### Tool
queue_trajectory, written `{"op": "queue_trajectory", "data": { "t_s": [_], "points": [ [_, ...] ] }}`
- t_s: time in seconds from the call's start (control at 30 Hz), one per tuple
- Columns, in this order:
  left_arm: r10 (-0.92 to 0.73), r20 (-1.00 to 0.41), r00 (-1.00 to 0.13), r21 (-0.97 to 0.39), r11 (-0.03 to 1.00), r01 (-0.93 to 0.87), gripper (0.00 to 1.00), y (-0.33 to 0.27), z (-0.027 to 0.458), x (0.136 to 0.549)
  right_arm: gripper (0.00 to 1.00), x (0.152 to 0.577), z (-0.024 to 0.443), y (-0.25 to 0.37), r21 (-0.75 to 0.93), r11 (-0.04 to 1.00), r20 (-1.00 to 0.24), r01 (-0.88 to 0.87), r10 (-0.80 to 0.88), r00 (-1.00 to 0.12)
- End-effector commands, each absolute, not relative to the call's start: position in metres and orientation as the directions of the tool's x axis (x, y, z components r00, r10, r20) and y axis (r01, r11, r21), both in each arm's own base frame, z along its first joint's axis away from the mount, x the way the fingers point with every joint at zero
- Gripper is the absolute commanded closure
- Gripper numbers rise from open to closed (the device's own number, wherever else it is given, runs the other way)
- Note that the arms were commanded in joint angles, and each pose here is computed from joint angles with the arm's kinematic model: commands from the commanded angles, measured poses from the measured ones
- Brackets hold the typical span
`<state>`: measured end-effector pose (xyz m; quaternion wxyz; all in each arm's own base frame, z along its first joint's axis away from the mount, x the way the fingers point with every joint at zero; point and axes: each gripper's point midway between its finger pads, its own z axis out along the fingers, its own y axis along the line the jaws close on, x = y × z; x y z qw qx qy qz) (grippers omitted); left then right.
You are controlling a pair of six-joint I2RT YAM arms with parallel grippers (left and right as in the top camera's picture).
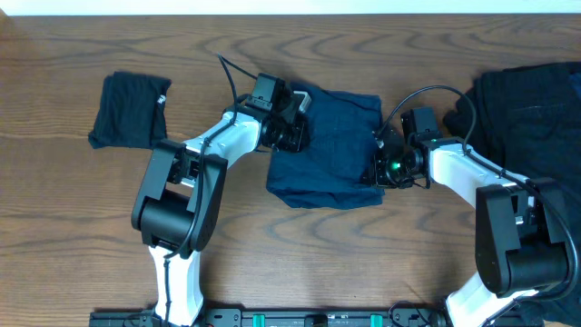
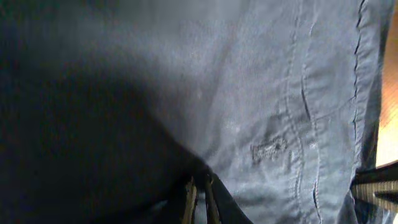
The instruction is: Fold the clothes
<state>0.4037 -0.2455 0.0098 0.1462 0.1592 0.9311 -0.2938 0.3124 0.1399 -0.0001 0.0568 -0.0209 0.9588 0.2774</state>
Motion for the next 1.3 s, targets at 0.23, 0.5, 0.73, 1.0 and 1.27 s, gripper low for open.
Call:
{"op": "queue_trajectory", "data": {
  "t_s": [0.23, 0.5, 0.73, 1.0, 1.27],
  "points": [
    [0.146, -0.572, -0.807, -0.455, 0.763, 0.46, 0.9, -0.251, 0.077, 0.451, 0.99, 0.308, -0.011, 0.132, 0.495, 0.868, -0.096, -0.043, 0.006, -0.995],
    [0.113, -0.601, -0.792, -0.341, 0.86, 0.381, 0.89, -0.229, 0.064, 0.473, 0.99, 0.308, -0.011, 0.132, 0.495, 0.868, -0.096, -0.042, 0.006, -0.995],
    [0.109, -0.607, -0.787, -0.312, 0.878, 0.362, 0.89, -0.227, 0.028, 0.487, 0.99, 0.308, -0.011, 0.132, 0.496, 0.867, -0.096, -0.043, 0.006, -0.995],
    [0.079, -0.704, -0.706, -0.305, 0.864, 0.401, 0.89, -0.235, 0.065, 0.507, 0.99, 0.308, -0.011, 0.132, 0.496, 0.867, -0.096, -0.043, 0.006, -0.995],
    [-0.004, -0.78, -0.626, -0.329, 0.853, 0.405, 0.89, -0.239, 0.115, 0.52, 0.99, 0.308, -0.011, 0.132, 0.496, 0.867, -0.098, -0.043, 0.006, -0.995]
  ]
}}
